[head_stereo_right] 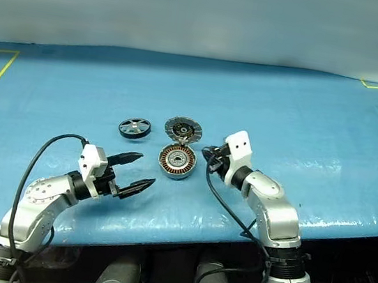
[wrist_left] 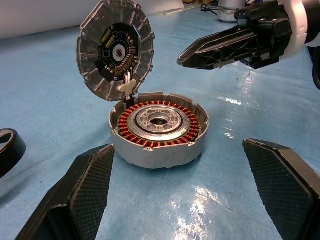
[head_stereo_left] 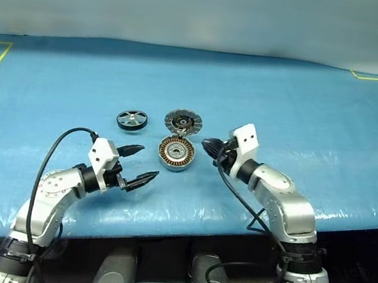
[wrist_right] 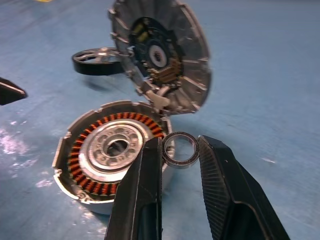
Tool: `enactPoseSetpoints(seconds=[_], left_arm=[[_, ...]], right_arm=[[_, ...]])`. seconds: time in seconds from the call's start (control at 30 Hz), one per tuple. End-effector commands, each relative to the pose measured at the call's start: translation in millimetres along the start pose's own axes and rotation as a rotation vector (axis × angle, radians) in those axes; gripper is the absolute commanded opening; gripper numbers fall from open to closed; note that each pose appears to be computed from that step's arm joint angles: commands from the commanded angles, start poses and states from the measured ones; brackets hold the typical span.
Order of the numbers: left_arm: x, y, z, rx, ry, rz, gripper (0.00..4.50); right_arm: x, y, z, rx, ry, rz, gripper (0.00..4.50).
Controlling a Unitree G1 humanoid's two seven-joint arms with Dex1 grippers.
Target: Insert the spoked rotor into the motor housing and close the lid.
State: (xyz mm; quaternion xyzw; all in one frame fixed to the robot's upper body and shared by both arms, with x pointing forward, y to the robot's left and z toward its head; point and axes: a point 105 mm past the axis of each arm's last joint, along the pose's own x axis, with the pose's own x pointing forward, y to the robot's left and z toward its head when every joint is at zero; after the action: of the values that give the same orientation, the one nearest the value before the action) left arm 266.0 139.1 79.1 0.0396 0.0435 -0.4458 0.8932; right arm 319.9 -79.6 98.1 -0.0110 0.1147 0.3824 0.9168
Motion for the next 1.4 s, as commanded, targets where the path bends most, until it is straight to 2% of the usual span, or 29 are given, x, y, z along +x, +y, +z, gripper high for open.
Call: enactPoseSetpoints(seconds=[0.03,0.43,1.23,1.4], left_arm=[[-2.6,1.4,7.3,0.021,-0.035,0.003,4.50],[-2.1,0.7,4.9,0.024,-0.032,0.014,4.50],[-6.4,2.3,3.7,0.038,-0.015,0.036,4.50],[-6.2,3.0,2.9,0.037,-0.013,0.040,4.50]], right_arm=[[6.3,17.8,14.4,-0.041,-0.039,0.092,0.72],[36.2,23.8,2.6,-0.089,0.032,0.152,0.72],[45.7,27.4,-8.4,-0.102,0.068,0.164,0.72],[46.1,29.8,-5.4,-0.110,0.058,0.170,2.37]])
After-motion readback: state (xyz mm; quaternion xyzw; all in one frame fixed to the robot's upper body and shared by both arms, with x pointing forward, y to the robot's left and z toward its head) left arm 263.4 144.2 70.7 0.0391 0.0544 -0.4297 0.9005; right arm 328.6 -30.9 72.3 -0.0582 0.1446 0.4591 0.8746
